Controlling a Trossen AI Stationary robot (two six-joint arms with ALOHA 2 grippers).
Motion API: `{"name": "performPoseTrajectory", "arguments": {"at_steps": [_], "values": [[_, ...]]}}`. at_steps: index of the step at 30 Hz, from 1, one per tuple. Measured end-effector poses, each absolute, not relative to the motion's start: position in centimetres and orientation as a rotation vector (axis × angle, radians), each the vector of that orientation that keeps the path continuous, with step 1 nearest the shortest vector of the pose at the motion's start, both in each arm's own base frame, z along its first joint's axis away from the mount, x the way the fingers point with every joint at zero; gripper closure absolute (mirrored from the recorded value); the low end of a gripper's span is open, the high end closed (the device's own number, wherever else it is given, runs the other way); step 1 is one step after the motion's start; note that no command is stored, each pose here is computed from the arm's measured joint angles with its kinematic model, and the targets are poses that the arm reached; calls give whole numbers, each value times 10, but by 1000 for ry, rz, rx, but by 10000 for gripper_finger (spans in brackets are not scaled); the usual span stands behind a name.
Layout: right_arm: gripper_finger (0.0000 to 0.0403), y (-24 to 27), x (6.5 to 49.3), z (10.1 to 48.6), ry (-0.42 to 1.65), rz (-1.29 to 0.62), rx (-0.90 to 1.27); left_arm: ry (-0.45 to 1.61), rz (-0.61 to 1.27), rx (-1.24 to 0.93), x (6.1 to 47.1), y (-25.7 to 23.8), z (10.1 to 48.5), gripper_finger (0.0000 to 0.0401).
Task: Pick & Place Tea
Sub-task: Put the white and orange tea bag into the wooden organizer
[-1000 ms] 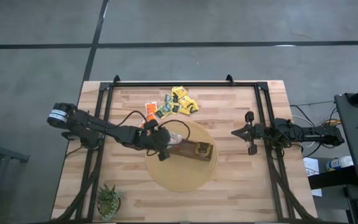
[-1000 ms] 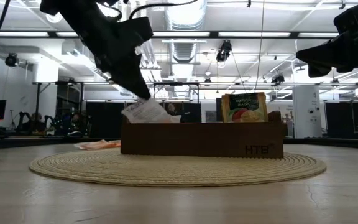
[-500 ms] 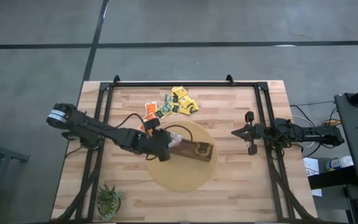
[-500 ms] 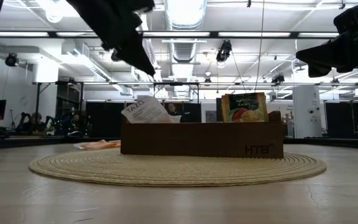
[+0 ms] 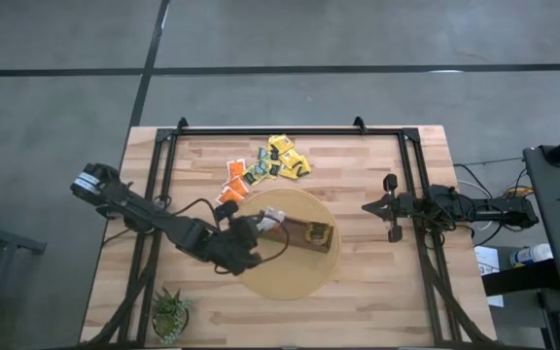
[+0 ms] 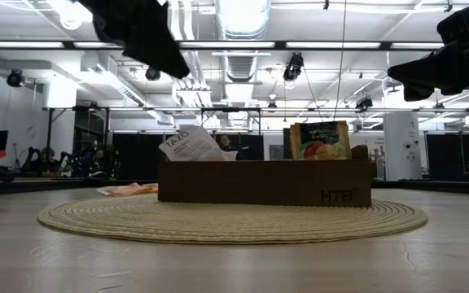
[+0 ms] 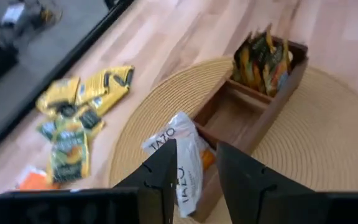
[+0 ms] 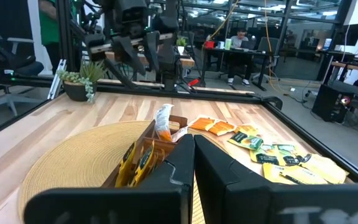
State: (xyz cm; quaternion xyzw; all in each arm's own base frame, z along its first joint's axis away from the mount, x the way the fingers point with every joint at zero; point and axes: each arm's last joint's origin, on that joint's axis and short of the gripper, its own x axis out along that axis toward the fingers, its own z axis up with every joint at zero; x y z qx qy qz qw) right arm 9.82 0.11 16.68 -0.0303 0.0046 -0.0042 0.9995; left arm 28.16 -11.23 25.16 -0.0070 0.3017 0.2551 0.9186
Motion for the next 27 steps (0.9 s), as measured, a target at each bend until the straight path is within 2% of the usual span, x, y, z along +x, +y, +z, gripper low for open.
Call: {"name": "performPoseTrajectory", "arguments": {"at_steps": [4, 11, 27], "values": [[394, 1, 98, 167, 9, -9, -61, 637, 555, -46, 277, -110, 235, 293], [394, 1, 98, 167, 9, -8, -61, 534, 583, -140, 276, -103, 207, 293], [394, 1, 98, 167, 8, -9, -60, 564, 571, -228, 278, -80, 187, 293]]}}
